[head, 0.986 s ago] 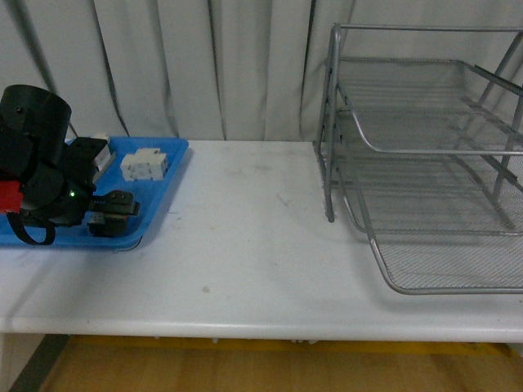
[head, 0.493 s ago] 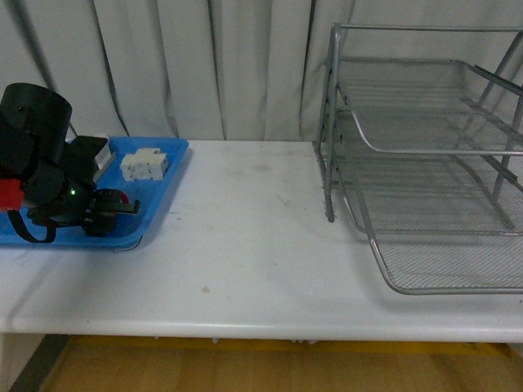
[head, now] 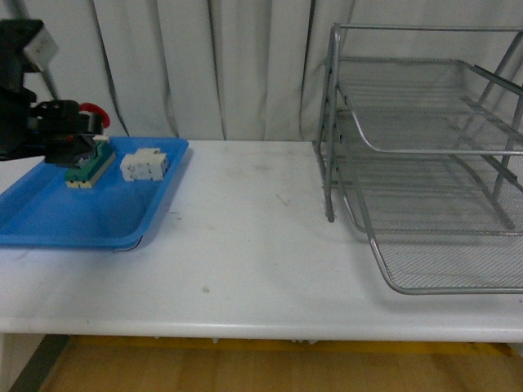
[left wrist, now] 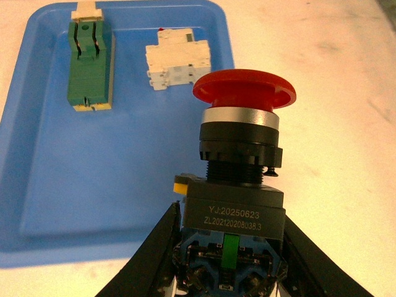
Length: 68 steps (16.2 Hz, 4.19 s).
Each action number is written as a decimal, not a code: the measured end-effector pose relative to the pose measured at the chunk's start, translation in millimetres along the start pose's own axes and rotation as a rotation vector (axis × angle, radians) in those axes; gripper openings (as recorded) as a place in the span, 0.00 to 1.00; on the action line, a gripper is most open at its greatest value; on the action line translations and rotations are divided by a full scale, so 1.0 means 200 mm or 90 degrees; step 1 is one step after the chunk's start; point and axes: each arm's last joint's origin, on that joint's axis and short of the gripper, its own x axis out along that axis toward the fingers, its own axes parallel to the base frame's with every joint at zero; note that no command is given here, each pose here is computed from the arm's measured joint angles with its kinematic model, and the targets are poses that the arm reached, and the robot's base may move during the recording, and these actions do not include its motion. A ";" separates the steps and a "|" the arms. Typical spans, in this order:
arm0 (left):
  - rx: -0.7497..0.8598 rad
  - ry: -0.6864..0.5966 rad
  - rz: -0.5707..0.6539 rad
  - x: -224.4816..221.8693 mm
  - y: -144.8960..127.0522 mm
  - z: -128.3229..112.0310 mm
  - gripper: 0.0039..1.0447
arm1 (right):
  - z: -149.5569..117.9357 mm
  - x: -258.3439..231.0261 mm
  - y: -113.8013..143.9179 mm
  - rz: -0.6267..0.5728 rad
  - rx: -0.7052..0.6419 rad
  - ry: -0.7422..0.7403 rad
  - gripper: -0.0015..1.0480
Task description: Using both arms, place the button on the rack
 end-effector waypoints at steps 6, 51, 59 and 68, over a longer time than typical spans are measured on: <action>-0.033 -0.084 -0.002 -0.68 0.03 -0.27 0.35 | 0.00 0.00 0.00 0.000 0.000 0.000 0.94; 0.131 0.086 -0.187 0.06 -0.84 -0.18 0.34 | 0.00 0.00 0.00 0.000 0.000 0.000 0.94; 0.112 0.116 -0.154 0.26 -0.92 -0.02 0.55 | 0.00 0.00 0.00 0.000 0.000 0.000 0.94; 0.127 -0.113 -0.191 -0.35 -0.76 0.00 0.94 | 0.00 0.00 0.00 0.000 0.000 0.000 0.94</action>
